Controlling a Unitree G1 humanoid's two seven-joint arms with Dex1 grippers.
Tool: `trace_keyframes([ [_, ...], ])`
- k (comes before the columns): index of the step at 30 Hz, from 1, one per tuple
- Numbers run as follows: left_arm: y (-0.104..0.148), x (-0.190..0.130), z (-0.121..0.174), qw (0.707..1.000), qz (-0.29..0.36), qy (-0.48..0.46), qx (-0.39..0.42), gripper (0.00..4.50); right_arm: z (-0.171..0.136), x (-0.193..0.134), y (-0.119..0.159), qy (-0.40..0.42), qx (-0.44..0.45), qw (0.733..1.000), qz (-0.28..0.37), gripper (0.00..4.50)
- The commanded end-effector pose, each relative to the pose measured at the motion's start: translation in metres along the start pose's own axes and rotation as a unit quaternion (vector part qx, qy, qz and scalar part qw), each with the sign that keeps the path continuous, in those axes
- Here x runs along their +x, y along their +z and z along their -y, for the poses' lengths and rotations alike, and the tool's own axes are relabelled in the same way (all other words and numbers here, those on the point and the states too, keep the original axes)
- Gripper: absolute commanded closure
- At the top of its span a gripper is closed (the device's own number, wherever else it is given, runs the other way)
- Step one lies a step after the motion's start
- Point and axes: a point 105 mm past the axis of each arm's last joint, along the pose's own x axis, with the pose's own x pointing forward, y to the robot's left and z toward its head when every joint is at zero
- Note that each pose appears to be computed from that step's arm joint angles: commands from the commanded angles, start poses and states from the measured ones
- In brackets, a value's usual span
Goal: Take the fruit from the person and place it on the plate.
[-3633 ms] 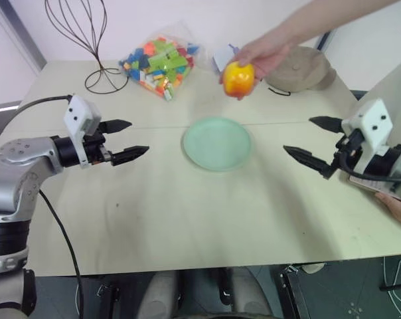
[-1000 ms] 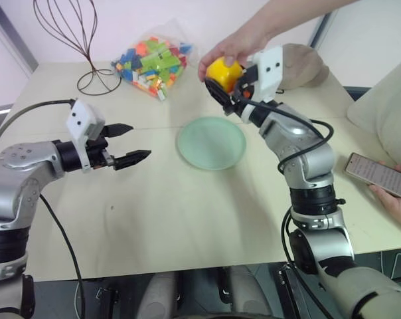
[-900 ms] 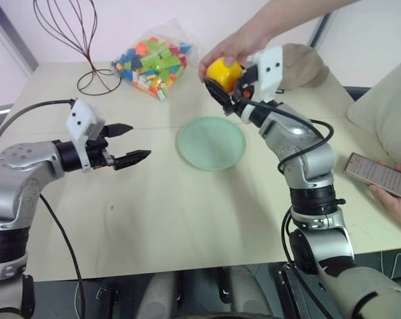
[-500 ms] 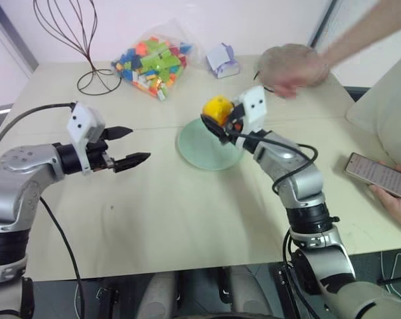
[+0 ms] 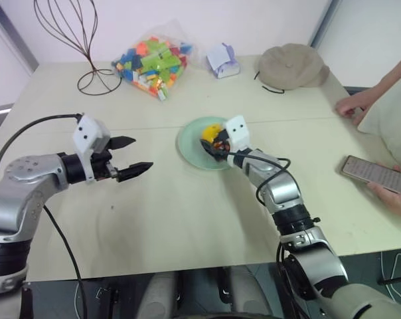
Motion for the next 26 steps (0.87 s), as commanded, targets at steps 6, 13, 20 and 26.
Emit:
trace_keyframes([
  [6,0.008,-0.005,0.003,1.0,0.008,0.001,0.012,0.0,0.001,-0.018,0.052,0.019,-0.043,0.996,0.071,0.06],
  [13,0.009,-0.002,0.004,1.0,0.009,-0.008,0.011,0.0,0.009,-0.091,0.102,0.073,-0.124,0.985,0.095,0.06],
  [20,0.008,0.0,0.001,1.0,0.005,-0.019,0.017,0.0,0.034,-0.178,0.089,0.101,-0.18,0.978,-0.028,0.06],
  [26,0.01,0.001,0.0,0.999,0.01,-0.025,0.021,0.0,0.04,-0.198,0.087,0.096,-0.179,0.978,-0.057,0.06],
])
